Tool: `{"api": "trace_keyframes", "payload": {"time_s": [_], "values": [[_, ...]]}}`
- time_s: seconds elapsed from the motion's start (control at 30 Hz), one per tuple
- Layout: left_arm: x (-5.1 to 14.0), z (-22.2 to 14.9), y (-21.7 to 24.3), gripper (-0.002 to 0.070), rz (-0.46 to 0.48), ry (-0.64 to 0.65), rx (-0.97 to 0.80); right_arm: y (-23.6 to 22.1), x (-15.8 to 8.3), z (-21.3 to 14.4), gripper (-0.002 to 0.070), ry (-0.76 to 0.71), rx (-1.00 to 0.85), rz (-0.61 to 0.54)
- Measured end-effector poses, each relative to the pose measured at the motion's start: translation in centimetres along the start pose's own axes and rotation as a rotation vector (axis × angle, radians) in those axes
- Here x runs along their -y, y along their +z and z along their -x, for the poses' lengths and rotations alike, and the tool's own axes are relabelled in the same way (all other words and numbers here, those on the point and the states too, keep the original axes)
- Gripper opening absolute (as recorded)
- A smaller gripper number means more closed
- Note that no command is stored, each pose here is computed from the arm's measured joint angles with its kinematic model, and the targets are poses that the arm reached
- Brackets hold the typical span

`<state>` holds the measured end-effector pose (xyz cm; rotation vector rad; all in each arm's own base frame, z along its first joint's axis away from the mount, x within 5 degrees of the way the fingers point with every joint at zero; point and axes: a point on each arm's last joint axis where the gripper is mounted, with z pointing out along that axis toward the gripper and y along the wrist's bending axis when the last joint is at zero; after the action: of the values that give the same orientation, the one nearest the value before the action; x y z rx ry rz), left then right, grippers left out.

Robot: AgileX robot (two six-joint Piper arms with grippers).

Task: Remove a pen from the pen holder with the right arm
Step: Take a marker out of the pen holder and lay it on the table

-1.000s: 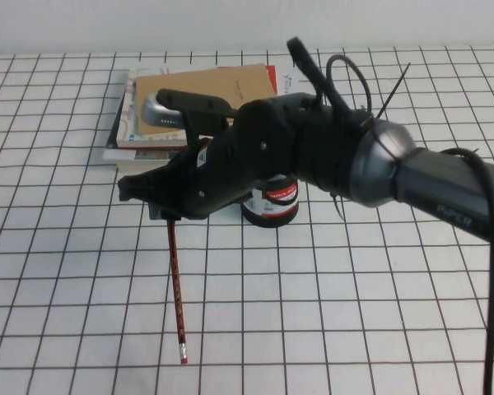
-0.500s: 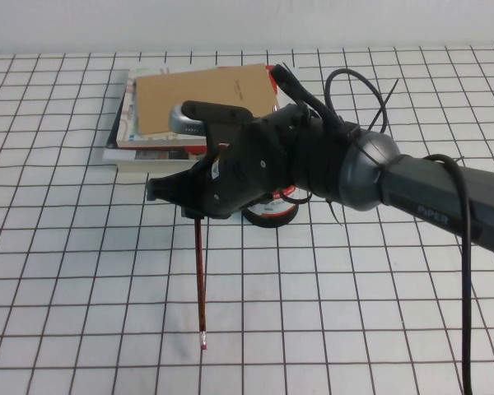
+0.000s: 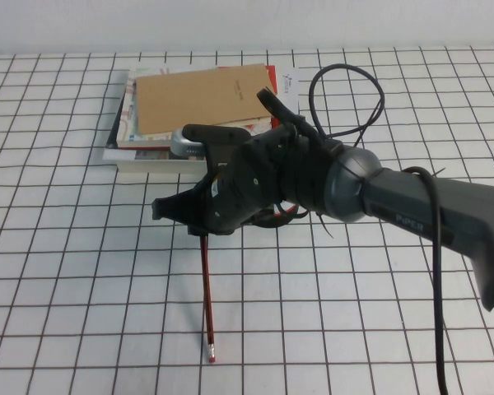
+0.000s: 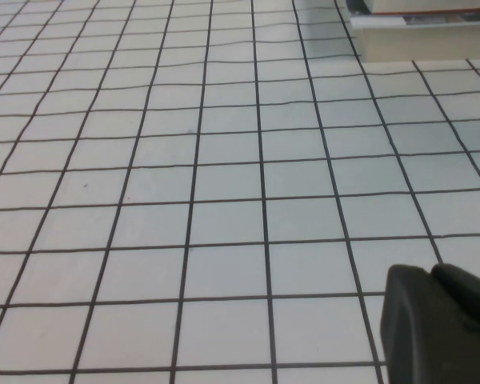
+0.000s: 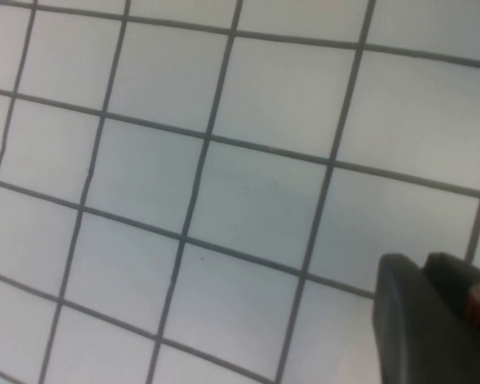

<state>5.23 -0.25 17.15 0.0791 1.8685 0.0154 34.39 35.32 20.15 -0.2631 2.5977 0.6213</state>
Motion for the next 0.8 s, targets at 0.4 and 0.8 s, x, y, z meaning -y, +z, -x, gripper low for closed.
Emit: {"api": "trace_keyframes", "payload": {"time_s": [0.4, 0.8], "values": [[0.0, 0.0, 0.0, -0.0004, 0.0, 0.0, 0.0, 0.0, 0.0, 0.0, 0.025, 0.001, 0.0, 0.0], [0.0, 0.0, 0.0, -0.0004, 0.0, 0.0, 0.0, -7.0, -2.5, 1.5, 0.0218, -0.046, 0.077, 0.065]]}}
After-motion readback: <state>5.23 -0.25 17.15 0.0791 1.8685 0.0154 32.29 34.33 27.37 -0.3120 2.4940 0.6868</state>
